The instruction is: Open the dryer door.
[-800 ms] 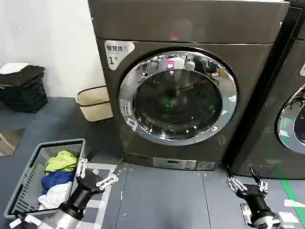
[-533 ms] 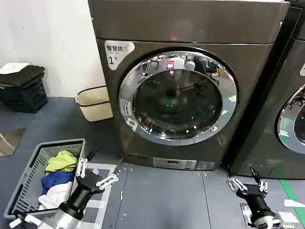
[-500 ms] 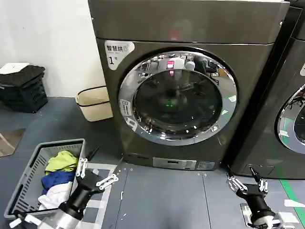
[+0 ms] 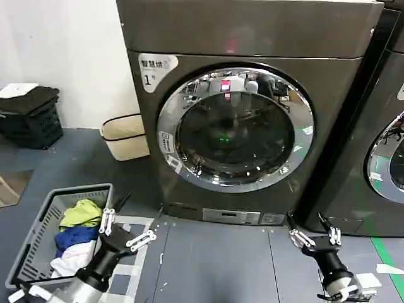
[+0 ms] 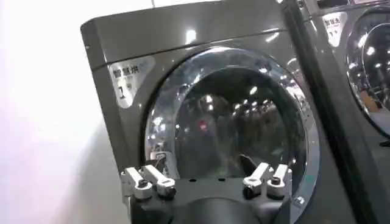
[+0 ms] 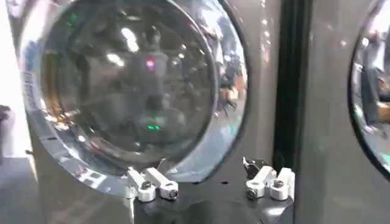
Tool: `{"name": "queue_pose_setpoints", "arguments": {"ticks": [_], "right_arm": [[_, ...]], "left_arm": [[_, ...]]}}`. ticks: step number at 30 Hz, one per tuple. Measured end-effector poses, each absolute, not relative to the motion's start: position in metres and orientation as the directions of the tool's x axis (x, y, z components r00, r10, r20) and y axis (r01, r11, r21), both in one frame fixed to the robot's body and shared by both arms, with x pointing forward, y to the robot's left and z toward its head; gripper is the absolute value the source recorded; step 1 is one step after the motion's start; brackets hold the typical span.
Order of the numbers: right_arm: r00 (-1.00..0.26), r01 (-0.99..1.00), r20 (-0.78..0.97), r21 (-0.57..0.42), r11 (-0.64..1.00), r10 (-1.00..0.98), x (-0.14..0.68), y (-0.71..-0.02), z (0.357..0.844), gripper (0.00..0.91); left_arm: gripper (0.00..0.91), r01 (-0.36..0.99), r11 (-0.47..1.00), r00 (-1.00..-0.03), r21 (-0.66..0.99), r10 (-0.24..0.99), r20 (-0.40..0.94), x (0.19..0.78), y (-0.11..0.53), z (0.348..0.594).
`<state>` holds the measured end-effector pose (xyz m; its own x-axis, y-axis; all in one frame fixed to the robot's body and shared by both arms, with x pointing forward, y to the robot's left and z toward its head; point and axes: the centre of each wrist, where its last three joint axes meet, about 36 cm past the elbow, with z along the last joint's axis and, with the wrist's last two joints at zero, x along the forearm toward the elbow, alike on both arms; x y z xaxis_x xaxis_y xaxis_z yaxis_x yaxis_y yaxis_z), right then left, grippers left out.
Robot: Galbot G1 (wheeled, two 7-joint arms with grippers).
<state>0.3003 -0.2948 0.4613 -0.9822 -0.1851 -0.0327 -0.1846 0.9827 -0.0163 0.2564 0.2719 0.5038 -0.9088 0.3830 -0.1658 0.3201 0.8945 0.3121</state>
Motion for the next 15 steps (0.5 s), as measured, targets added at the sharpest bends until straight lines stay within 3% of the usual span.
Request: {"name": "queue_pose_setpoints", "arguments": {"ticks": [15], "right_arm": [[-0.941,-0.322,-0.102,-0.036,0.946,-0.324,0.360,-0.304,0.453,0.907]], "left_arm": [[0.907,0.329,0.890,-0.904,0.315,0.394,-0.168,0.249,0.270,0.509]]}}
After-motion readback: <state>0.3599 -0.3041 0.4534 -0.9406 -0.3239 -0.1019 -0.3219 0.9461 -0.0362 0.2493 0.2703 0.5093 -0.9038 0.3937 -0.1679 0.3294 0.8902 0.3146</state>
